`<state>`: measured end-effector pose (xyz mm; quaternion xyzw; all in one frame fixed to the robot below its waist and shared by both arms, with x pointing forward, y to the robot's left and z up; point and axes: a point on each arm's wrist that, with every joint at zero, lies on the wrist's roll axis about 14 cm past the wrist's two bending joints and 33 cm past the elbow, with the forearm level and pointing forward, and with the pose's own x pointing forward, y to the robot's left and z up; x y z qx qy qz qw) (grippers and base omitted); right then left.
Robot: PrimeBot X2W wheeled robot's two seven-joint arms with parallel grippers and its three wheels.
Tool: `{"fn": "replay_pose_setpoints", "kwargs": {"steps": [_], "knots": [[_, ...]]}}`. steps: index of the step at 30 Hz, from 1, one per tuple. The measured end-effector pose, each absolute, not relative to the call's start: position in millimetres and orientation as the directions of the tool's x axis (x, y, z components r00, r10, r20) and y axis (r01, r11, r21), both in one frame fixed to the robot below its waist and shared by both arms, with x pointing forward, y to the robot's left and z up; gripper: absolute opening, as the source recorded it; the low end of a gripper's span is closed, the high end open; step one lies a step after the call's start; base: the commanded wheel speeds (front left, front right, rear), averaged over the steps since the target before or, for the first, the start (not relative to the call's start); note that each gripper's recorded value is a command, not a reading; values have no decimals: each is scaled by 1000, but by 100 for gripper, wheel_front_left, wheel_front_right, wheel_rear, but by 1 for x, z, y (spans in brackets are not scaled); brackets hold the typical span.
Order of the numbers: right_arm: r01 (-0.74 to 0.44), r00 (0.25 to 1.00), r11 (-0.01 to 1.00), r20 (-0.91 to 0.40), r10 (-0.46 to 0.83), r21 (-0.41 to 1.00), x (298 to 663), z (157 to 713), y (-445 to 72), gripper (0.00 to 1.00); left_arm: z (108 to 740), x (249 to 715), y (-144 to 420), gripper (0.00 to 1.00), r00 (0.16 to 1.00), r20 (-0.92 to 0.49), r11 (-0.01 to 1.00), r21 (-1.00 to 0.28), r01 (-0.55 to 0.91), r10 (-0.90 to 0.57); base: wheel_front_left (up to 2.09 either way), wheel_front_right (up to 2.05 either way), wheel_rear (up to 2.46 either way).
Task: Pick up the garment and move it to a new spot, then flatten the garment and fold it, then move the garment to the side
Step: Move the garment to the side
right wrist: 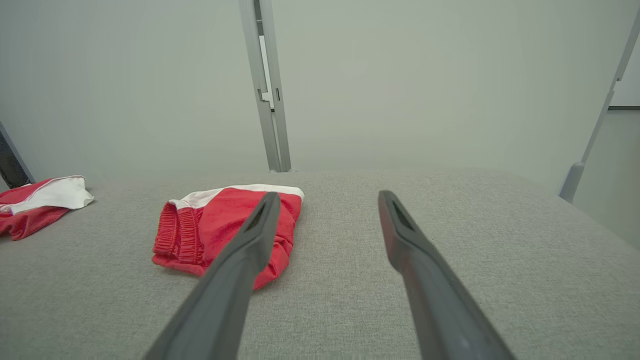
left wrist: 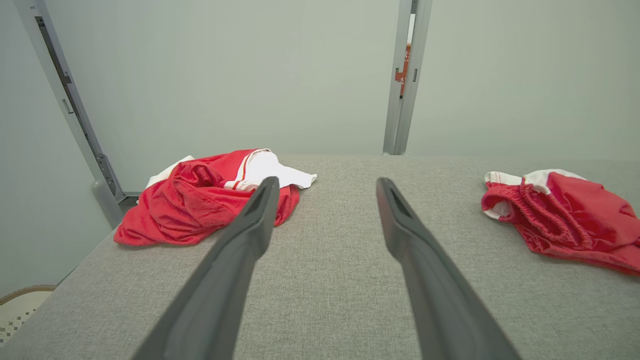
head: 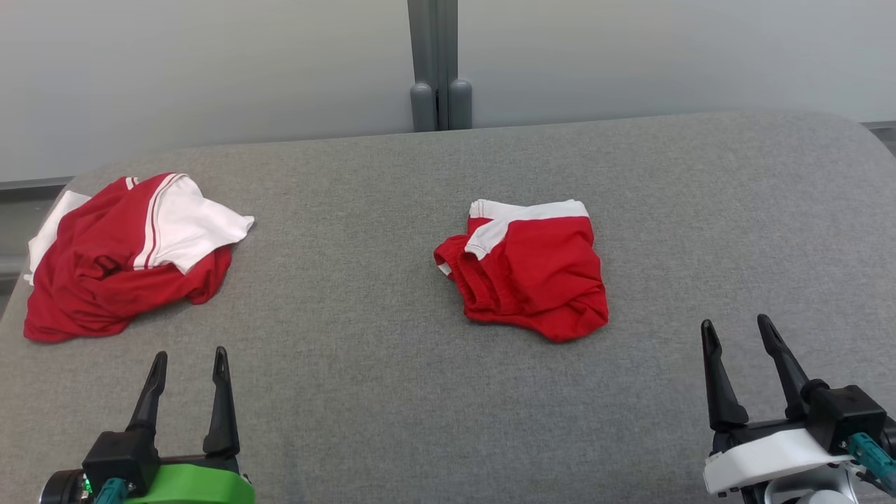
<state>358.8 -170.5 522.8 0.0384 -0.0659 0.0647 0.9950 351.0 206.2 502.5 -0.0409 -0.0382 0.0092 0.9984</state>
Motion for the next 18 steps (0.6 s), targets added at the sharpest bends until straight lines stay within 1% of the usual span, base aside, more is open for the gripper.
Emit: {"fn": "replay_pose_setpoints", "kwargs": {"steps": [3,7,10,15,18], "knots": [[-140,984,988,125,130,68,361,519,-169,100,501,351,207,100,997,71,996,-83,-20,25,0,0,0],[-177,977,983,126,169,53,373,520,-159,100,498,352,209,100,998,62,996,-84,-25,30,0,0,0],[-209,970,977,134,204,30,389,525,-150,100,497,355,209,100,998,57,996,-84,-27,32,0,0,0],[-253,958,967,136,252,-14,427,536,-138,100,496,362,210,100,998,53,996,-84,-32,37,0,0,0],[-278,953,960,114,281,-44,450,536,-130,100,496,368,211,100,998,55,996,-88,-33,38,0,0,0]]}}
